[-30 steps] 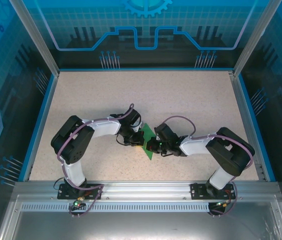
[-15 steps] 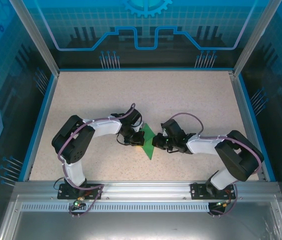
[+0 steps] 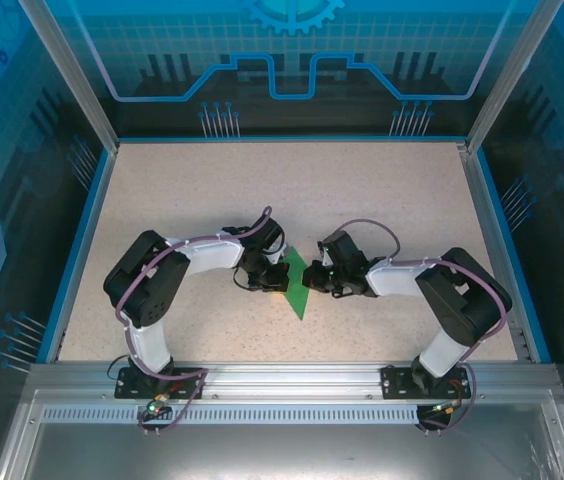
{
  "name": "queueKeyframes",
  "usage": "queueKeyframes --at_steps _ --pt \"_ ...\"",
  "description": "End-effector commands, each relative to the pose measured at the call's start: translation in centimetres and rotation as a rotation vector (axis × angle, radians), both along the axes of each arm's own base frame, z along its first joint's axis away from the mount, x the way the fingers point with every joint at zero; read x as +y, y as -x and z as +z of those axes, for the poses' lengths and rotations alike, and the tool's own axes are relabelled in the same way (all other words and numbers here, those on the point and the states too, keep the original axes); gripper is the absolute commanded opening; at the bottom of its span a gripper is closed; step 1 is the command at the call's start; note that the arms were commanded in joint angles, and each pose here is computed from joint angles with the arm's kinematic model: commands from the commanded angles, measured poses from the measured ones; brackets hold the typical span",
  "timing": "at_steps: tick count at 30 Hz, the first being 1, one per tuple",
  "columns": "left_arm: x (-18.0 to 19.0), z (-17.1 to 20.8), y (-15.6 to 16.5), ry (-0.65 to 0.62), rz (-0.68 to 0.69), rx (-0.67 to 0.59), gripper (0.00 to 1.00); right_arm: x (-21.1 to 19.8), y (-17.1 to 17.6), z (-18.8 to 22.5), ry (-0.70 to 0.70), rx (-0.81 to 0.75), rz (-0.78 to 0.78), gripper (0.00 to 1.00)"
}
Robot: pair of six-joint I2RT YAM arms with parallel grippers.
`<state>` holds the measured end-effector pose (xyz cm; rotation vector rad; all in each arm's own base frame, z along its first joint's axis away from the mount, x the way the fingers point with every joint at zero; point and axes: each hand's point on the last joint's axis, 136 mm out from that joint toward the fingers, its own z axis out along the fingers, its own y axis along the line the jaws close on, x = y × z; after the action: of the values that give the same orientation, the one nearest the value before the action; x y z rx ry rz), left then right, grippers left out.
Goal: Fold a paper plane with a square sheet of paper (pick it up from the middle)
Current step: Third fold the triangle at the center of the table.
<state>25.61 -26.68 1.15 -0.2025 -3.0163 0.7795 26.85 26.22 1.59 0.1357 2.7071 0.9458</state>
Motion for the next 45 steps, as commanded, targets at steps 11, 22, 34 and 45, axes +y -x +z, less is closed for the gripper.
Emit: queueKeyframes --at_steps 11,22,34,45 --pt "3.6 -3.5 1.5 -0.204 -0.021 0.040 0.02 -1.2 -0.3 -2.2 0.042 0.042 0.027 0.07" --pt "0.8 1.3 -1.0 -0.076 0.010 -0.041 0.03 -2.1 1.6 -3.5 0.089 0.097 0.074 0.05" --pt "-1.0 7.4 -1.5 0.070 0.067 -0.121 0.09 -2.8 2.7 -3.7 0.110 0.121 0.060 0.05" --pt "-4.9 5.5 1.1 0.154 0.033 -0.063 0.09 -2.4 3.1 -3.0 0.054 0.130 0.055 0.04"
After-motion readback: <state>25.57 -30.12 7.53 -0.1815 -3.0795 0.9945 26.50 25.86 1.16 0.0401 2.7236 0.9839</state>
